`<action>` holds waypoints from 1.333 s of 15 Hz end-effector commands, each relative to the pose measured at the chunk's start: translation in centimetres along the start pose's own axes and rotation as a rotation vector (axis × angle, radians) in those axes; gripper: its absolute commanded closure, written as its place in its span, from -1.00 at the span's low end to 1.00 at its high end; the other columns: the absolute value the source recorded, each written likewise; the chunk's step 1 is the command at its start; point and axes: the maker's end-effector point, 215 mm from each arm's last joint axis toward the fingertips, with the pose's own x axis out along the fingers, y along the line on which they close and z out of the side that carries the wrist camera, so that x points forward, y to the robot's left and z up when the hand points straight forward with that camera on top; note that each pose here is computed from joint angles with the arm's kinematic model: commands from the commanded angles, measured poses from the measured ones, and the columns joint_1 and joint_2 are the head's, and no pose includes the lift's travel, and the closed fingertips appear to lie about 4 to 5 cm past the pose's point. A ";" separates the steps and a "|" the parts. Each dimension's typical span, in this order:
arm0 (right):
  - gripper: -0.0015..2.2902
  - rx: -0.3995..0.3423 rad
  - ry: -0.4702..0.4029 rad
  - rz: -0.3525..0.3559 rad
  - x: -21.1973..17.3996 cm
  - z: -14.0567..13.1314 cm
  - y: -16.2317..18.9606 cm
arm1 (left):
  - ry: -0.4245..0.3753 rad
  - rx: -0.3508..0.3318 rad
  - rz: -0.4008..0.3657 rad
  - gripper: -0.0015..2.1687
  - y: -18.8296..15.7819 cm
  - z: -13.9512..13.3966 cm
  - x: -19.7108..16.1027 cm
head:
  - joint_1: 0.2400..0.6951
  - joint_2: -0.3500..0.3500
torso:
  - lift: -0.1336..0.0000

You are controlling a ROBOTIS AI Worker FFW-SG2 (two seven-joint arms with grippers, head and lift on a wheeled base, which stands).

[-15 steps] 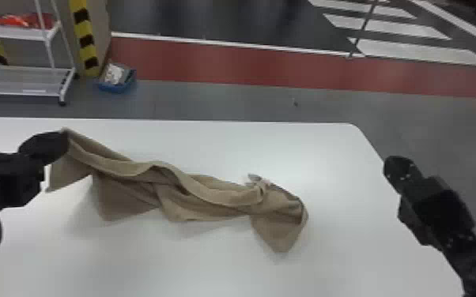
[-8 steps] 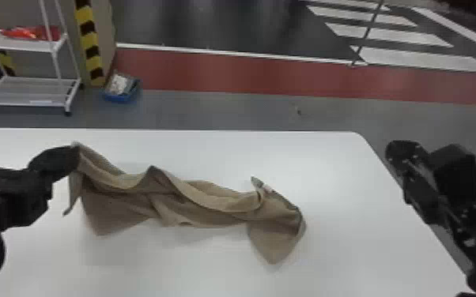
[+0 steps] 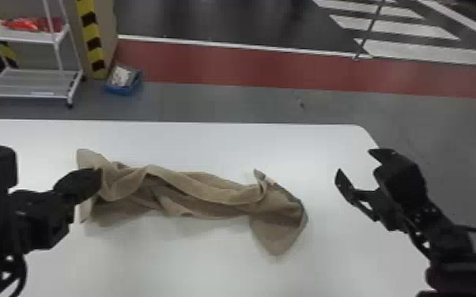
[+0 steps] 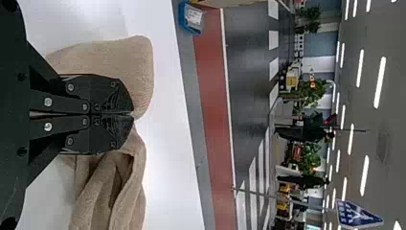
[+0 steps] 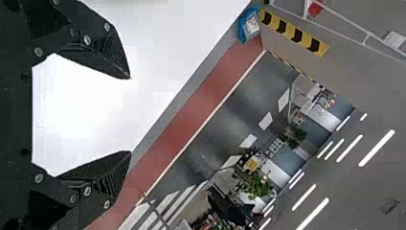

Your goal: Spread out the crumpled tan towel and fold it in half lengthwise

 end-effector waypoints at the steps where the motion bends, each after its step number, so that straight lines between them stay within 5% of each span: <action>1: -0.90 -0.014 0.004 0.034 0.4 0.2 2.0 | -0.008 0.037 -0.057 0.21 -3.9 1.0 1.3 | 1.00 -0.51 | -0.87; 6: -0.90 -0.069 -0.032 0.119 1.7 3.3 7.0 | 0.022 0.113 -0.197 0.20 -12.9 0.2 3.2 | 1.00 -0.66 | -0.87; 8: -0.90 -0.073 -0.051 0.145 1.8 4.5 8.6 | 0.022 0.127 -0.258 -0.10 -15.5 0.1 3.0 | 1.00 -0.69 | -0.87; 10: -0.90 -0.072 -0.061 0.169 1.6 5.2 10.0 | 0.040 0.142 -0.266 -0.73 -16.5 -0.7 2.6 | 1.00 -0.71 | -0.87; 11: -0.90 -0.076 -0.062 0.173 1.7 5.4 10.3 | 0.042 0.143 -0.261 -0.88 -16.4 -0.8 2.4 | 1.00 -0.72 | -0.87; 15: -0.90 -0.072 -0.047 0.160 1.9 5.0 10.3 | 0.055 0.154 -0.213 -0.91 -14.4 -1.3 1.7 | 1.00 -0.68 | -0.87; 18: -0.90 -0.054 0.020 0.050 1.4 1.6 5.7 | 0.051 0.137 -0.176 -0.90 -12.4 -2.6 0.7 | 1.00 -0.63 | -0.87; 20: -0.90 0.073 0.135 -0.009 0.5 -4.1 2.1 | 0.055 0.117 -0.165 -0.86 -11.9 -4.2 -0.4 | 1.00 -0.69 | -0.87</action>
